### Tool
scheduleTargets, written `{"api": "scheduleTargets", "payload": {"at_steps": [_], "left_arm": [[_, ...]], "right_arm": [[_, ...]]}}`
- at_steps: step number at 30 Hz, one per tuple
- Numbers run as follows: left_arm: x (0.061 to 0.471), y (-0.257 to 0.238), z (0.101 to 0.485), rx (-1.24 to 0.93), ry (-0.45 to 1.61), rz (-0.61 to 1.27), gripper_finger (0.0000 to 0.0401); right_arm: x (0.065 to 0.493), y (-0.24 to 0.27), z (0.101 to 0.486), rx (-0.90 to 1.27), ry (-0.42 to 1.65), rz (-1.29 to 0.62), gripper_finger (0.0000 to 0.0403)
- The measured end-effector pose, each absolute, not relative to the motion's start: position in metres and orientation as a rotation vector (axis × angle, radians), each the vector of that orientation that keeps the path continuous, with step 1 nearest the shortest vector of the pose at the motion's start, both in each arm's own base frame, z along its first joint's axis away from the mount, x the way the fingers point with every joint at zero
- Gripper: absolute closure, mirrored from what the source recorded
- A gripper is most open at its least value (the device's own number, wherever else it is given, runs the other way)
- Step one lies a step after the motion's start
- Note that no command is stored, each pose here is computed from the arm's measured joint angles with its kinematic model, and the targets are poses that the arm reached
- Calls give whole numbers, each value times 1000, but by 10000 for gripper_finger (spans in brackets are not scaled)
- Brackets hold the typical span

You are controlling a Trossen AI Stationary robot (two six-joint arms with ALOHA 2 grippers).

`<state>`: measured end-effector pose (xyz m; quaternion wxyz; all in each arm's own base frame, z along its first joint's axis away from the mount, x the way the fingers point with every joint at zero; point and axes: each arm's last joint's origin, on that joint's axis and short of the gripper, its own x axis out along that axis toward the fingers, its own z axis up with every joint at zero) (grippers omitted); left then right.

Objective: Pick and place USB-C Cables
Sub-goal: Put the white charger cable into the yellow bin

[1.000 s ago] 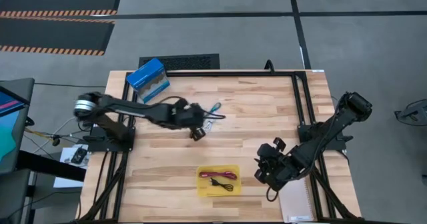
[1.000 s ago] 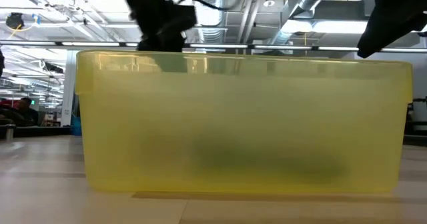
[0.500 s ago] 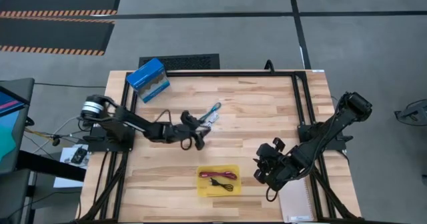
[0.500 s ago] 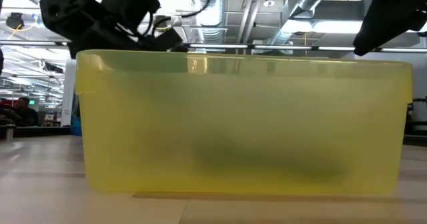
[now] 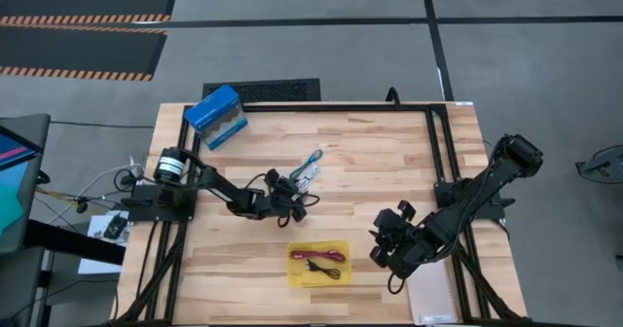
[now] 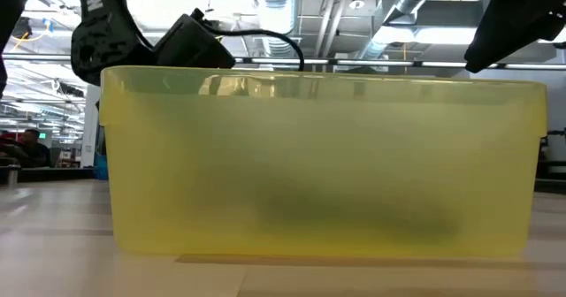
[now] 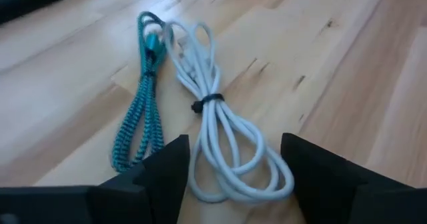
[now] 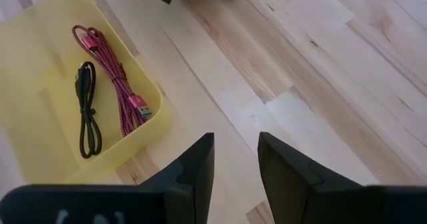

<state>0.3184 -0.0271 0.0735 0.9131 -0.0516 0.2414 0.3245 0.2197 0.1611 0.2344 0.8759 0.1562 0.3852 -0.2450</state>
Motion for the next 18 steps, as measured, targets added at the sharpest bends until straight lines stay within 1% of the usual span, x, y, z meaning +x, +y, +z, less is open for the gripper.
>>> {"api": "scheduleTargets", "payload": {"at_steps": [3,6,9,15,16,18], "left_arm": [[319,-28,72,-123,508,647,179],[319,-28,70,-124,520,640,200],[317,-26,66,-178,544,672,245],[314,-21,63,-199,581,691,365],[314,-21,63,-197,579,690,379],[314,-21,63,-200,575,689,387]], "right_arm": [[220,161,234,327,803,-511,264],[220,161,235,326,799,-515,264],[222,158,235,324,785,-531,266],[226,153,235,338,778,-550,266],[226,153,235,339,777,-553,266],[227,152,235,342,776,-554,267]]}}
